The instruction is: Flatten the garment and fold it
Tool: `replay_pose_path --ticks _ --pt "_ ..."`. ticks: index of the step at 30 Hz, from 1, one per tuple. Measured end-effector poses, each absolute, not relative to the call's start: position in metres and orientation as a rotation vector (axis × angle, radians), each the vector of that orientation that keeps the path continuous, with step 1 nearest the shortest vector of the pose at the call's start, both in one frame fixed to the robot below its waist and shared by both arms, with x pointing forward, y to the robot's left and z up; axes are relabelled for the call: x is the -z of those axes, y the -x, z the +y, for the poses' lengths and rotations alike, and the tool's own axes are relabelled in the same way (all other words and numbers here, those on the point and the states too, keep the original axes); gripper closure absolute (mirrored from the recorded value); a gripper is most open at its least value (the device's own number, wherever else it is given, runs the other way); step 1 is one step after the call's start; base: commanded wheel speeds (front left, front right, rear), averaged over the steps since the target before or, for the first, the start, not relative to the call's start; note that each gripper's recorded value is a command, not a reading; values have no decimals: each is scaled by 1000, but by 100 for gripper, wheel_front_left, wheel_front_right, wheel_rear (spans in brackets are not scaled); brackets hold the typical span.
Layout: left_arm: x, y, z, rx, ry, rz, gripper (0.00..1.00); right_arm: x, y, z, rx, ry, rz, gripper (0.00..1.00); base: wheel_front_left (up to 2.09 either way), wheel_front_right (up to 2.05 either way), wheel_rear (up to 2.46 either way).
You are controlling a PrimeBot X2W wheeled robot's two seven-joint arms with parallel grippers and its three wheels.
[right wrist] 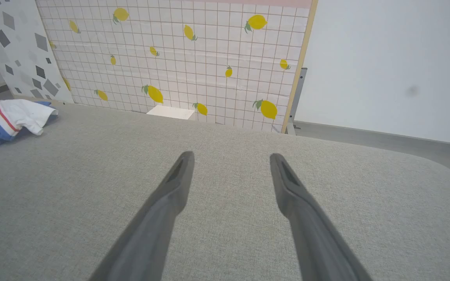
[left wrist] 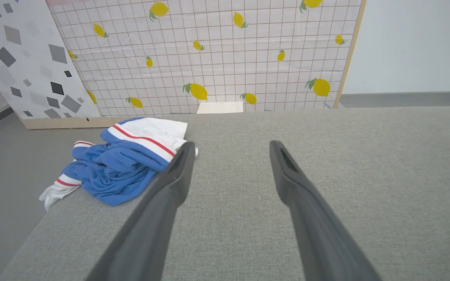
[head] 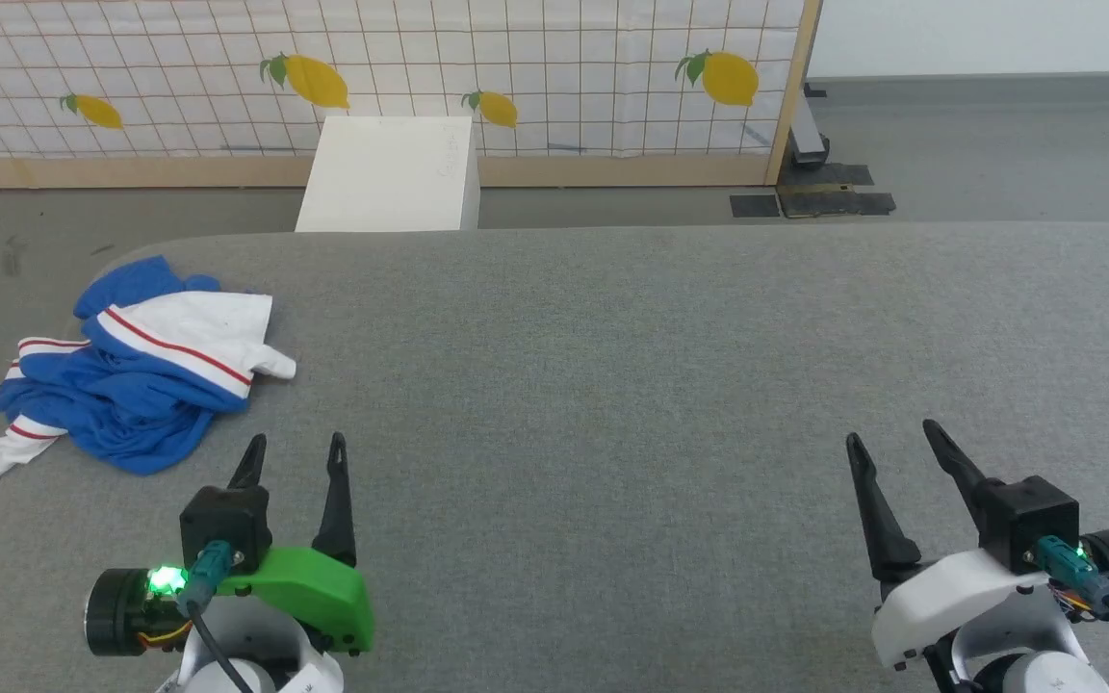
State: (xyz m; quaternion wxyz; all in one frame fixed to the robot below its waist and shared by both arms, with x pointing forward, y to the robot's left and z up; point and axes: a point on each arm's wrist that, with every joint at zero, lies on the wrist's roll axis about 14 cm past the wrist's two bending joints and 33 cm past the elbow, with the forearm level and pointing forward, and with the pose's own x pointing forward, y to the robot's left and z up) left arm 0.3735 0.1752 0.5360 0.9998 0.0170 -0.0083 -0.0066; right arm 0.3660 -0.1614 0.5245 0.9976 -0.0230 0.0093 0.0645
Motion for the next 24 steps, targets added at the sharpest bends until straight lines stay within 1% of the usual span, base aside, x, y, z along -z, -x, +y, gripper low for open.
replay_pose_path --ticks 24 --pt "-534 -369 162 46 0 -36 0 -529 -363 -165 -118 28 -18 0 0 0 0"
